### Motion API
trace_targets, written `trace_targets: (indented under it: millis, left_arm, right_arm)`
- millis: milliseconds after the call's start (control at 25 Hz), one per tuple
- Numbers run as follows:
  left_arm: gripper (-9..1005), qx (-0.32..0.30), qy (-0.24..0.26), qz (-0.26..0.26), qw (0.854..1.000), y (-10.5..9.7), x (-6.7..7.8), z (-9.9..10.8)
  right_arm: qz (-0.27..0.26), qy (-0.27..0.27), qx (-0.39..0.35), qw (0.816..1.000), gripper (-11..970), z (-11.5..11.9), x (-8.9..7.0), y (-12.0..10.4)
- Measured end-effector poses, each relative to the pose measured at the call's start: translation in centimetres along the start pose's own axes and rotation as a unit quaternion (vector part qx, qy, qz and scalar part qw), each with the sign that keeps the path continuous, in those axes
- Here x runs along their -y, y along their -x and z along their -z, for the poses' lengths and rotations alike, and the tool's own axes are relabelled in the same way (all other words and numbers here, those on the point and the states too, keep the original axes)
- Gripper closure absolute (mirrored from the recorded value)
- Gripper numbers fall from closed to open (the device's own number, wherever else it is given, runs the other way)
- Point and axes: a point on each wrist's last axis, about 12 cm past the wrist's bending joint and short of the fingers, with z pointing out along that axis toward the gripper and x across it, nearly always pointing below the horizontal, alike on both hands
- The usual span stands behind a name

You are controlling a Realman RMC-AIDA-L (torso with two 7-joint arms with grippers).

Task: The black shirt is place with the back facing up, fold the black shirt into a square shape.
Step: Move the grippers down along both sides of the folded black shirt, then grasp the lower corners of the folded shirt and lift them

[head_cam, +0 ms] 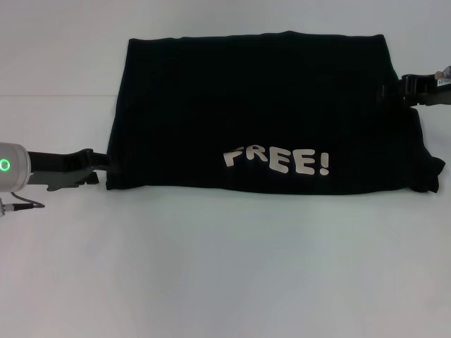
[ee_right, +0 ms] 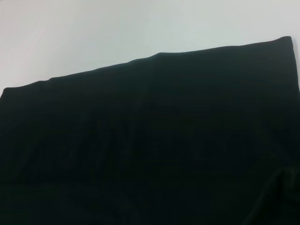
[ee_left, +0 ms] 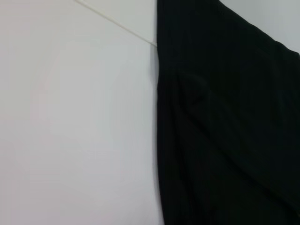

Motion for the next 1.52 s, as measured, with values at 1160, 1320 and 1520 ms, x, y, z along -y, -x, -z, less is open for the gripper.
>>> trace_targets:
  millis: [1160, 1320, 1520]
  left_arm:
    - [786, -0.019, -0.006, -0.015, 1.0, -0.1, 1.4, -1.4]
    - [884, -0.017, -0.006, -0.018, 1.0, 0.2, 1.5, -1.2]
    - [969, -0.014, -0.008, -0.017, 1.0, 0.4, 1.6, -1.0]
  right_arm:
    - [-0.007, 0.007, -0.02, 1.0, 294, 0.5, 0.6, -0.5]
    - [-0.008, 0.015, -0.054, 0.998, 294, 1.4, 1.4, -1.1]
    - [-0.029, 0.009, -0.09, 0.995, 295, 2.5, 3.4, -2.6]
